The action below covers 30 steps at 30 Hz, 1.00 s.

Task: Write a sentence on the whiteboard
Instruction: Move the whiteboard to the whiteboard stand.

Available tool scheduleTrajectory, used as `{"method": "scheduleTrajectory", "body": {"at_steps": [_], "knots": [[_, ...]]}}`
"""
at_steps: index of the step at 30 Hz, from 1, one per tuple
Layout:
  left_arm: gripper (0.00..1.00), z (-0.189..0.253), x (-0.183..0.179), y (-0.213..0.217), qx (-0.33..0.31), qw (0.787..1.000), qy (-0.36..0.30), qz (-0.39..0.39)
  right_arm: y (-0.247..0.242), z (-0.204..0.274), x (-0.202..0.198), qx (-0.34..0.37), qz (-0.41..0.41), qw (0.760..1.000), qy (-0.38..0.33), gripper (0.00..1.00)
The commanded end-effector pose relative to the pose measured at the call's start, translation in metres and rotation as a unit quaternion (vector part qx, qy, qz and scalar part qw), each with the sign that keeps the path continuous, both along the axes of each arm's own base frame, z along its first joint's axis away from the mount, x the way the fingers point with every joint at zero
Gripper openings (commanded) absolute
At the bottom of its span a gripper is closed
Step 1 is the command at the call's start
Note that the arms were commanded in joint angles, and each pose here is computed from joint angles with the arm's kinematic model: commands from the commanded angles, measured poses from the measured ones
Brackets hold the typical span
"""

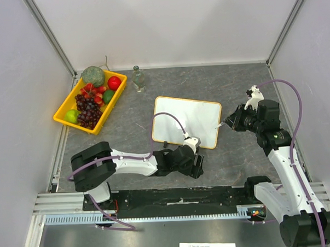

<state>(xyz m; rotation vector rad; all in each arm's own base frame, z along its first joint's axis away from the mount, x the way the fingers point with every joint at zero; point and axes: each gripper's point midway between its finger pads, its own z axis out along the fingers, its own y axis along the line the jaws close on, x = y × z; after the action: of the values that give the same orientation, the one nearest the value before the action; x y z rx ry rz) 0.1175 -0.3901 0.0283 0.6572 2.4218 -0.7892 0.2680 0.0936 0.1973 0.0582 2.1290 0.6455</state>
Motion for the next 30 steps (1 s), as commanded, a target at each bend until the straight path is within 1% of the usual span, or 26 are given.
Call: {"method": "scheduleTrajectory", "body": {"at_steps": [1,8,13,16,22,27,30], "knots": [[0.80,-0.059,0.007,0.069,0.137,0.988,0.039,0.058,-0.002,0.015,0.004,-0.004,-0.001,1.000,-0.022,0.00],[0.80,-0.061,0.044,0.057,0.133,0.987,0.030,0.084,-0.003,0.016,0.005,-0.005,-0.003,1.000,-0.023,0.00],[0.80,-0.070,0.062,0.041,0.151,0.984,0.019,0.087,-0.004,0.015,0.005,-0.007,-0.006,1.000,-0.022,0.00],[0.79,-0.074,0.063,0.024,0.139,0.987,0.026,0.078,-0.005,0.015,0.006,-0.010,-0.009,1.000,-0.022,0.00],[0.78,-0.073,0.053,-0.009,0.118,0.991,0.026,0.048,-0.008,0.012,0.008,-0.015,-0.017,1.000,-0.020,0.00],[0.78,-0.068,0.043,-0.040,0.085,0.995,0.041,0.034,-0.009,0.012,0.008,-0.017,-0.019,1.000,-0.019,0.00],[0.78,-0.068,0.041,-0.046,0.079,0.995,0.047,0.039,-0.009,0.013,0.008,-0.016,-0.019,0.999,-0.020,0.00]]}}
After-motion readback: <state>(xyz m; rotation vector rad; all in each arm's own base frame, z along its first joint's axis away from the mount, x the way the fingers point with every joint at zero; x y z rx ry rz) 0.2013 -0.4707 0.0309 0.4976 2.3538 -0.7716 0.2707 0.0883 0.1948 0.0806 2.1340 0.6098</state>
